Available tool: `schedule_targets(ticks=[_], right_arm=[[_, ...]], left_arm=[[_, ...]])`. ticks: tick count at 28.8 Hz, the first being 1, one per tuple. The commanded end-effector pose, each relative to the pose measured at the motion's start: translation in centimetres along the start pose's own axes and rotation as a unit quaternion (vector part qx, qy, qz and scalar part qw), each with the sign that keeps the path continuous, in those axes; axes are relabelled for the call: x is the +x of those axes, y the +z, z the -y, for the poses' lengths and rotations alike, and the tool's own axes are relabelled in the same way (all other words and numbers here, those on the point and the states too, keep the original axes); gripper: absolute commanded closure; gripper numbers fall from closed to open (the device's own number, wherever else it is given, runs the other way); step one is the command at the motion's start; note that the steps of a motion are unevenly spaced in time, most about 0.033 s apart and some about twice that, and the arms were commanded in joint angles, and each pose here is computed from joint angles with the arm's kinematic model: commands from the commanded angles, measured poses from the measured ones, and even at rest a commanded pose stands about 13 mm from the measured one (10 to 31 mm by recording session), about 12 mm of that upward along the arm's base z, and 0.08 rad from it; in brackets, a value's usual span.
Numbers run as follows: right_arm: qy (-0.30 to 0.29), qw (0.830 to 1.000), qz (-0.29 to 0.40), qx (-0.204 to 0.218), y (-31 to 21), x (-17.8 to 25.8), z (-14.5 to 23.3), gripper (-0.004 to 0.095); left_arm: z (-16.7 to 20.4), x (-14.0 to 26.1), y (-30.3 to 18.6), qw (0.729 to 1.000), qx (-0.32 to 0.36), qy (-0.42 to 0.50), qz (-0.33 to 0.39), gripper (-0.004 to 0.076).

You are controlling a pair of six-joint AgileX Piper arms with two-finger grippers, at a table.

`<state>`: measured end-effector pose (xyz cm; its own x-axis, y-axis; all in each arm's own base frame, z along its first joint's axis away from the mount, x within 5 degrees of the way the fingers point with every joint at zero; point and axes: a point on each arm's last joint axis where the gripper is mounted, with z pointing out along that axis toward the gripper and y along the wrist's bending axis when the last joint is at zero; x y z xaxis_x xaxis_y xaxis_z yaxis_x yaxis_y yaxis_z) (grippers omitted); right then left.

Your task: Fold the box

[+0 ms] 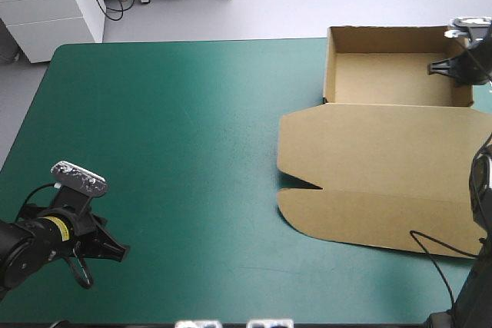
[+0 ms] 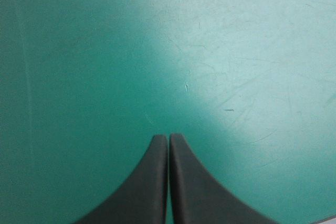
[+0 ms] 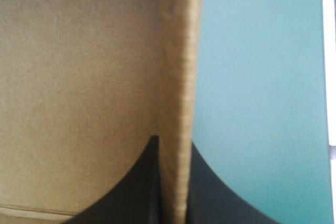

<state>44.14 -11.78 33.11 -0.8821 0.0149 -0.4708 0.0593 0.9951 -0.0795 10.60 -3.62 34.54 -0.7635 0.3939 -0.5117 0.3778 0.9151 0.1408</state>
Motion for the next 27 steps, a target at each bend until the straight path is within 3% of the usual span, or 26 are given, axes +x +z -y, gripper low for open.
schedule_targets(ticks=[1, 7, 10, 12, 18, 20, 25, 27], right_arm=[[0.046, 0.997, 0.06, 0.025, -3.3, 0.1, 4.3, 0.0927], [0.086, 0.995, 0.036, 0.025, -1.2, 1.3, 7.5, 0.0926], [0.089, 0.995, 0.026, 0.025, -0.3, 1.6, 8.1, 0.086], [0.078, 0.996, 0.027, 0.026, -0.1, 1.6, 8.1, 0.0738], [0.083, 0.994, 0.063, 0.043, -1.4, 0.9, 8.4, 0.0112], [0.092, 0.992, 0.074, 0.054, -2.5, 0.8, 8.4, -0.0007], [0.102, 0.988, 0.101, 0.055, -7.3, 0.5, 7.8, 0.0006], [0.109, 0.985, 0.132, 0.02, -10.9, 0.5, 6.6, 0.0081]], left_arm=[[-0.2, -0.3, -0.6, 1.0, -0.005, -0.005, 0.011, 0.0731], [-0.2, -0.3, -0.6, 1.0, -0.005, -0.004, 0.012, 0.0731], [-0.2, -0.3, -0.6, 1.0, -0.005, -0.004, 0.012, 0.0731], [-0.2, -0.3, -0.6, 1.0, -0.005, -0.004, 0.012, 0.0731], [-0.2, -0.3, -0.6, 1.0, -0.005, -0.003, 0.014, 0.0731], [-0.2, -0.4, -0.6, 1.0, -0.005, -0.003, 0.017, 0.0731], [-0.2, -0.6, -0.6, 1.0, -0.004, -0.002, 0.031, 0.0731], [-0.2, -0.6, -0.6, 1.0, -0.004, -0.003, 0.031, 0.0731]])
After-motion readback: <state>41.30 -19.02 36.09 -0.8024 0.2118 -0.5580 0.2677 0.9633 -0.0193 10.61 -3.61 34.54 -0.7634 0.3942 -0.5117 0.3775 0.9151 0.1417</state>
